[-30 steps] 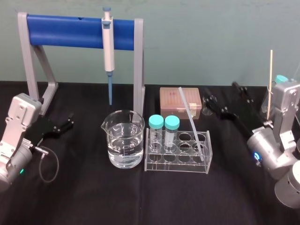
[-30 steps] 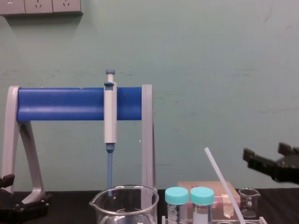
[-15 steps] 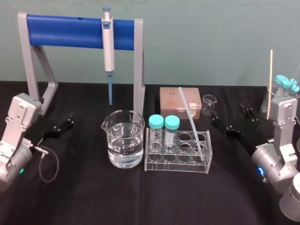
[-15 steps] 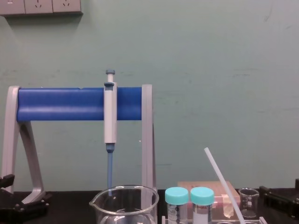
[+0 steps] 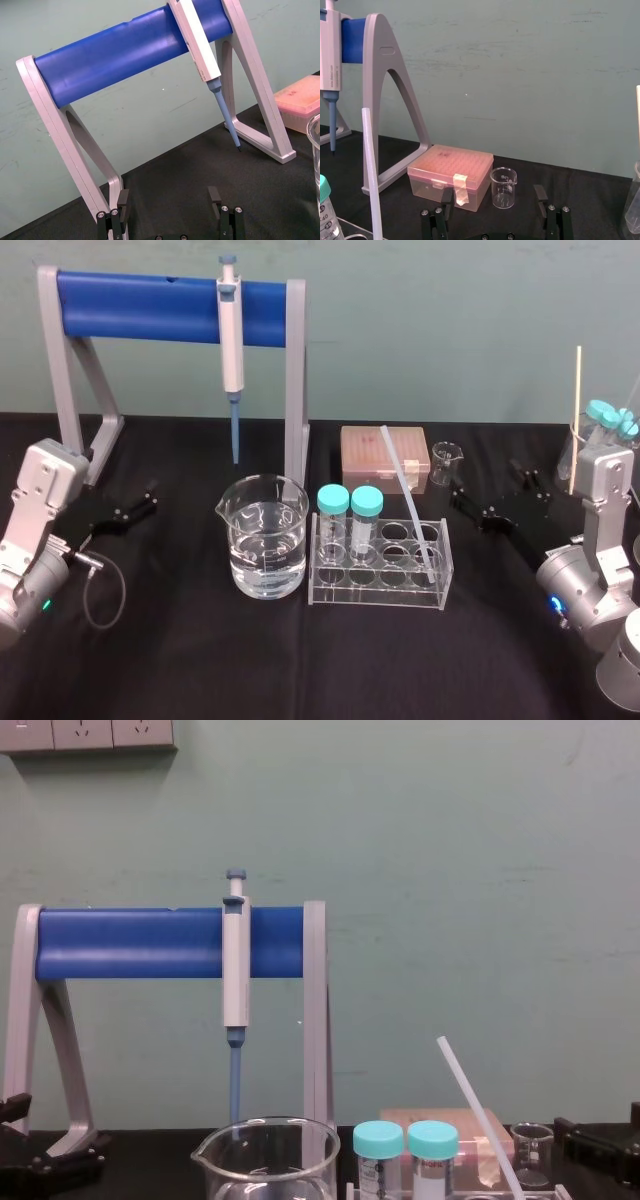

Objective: Pick up the stirring rod with one hand, then place it down.

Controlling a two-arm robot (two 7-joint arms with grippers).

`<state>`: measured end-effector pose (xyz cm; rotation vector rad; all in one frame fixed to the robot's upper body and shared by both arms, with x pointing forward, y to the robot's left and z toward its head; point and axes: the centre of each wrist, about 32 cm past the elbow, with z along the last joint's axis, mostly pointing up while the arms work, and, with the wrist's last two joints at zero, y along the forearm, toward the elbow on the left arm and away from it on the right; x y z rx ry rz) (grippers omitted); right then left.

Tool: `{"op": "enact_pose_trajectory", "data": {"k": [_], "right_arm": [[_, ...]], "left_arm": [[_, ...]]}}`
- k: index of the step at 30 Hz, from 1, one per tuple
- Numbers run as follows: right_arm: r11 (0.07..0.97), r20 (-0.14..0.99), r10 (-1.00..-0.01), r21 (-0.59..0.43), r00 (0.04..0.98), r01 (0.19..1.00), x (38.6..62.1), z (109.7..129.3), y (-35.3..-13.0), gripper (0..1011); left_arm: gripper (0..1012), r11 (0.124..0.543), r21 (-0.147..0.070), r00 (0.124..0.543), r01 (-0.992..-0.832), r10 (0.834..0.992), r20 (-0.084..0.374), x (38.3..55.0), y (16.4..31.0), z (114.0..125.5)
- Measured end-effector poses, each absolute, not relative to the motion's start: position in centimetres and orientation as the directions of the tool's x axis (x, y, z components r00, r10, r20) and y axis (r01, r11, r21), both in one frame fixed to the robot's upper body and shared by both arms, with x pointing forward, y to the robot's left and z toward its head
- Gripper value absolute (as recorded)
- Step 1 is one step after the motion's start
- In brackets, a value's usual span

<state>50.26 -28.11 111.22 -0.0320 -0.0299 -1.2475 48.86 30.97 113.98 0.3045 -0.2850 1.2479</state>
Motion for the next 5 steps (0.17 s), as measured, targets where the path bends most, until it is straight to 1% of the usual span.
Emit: {"op": "enact_pose_trajectory", "data": {"k": [5], "right_arm": [[0.318, 0.04, -0.947, -0.006, 0.318, 0.948, 50.27, 111.23, -28.11, 1000]], "left_arm": [[1000, 0.287, 0.07, 0.292, -0.955, 0.88, 0.374, 48.86, 30.97, 113.98]]}}
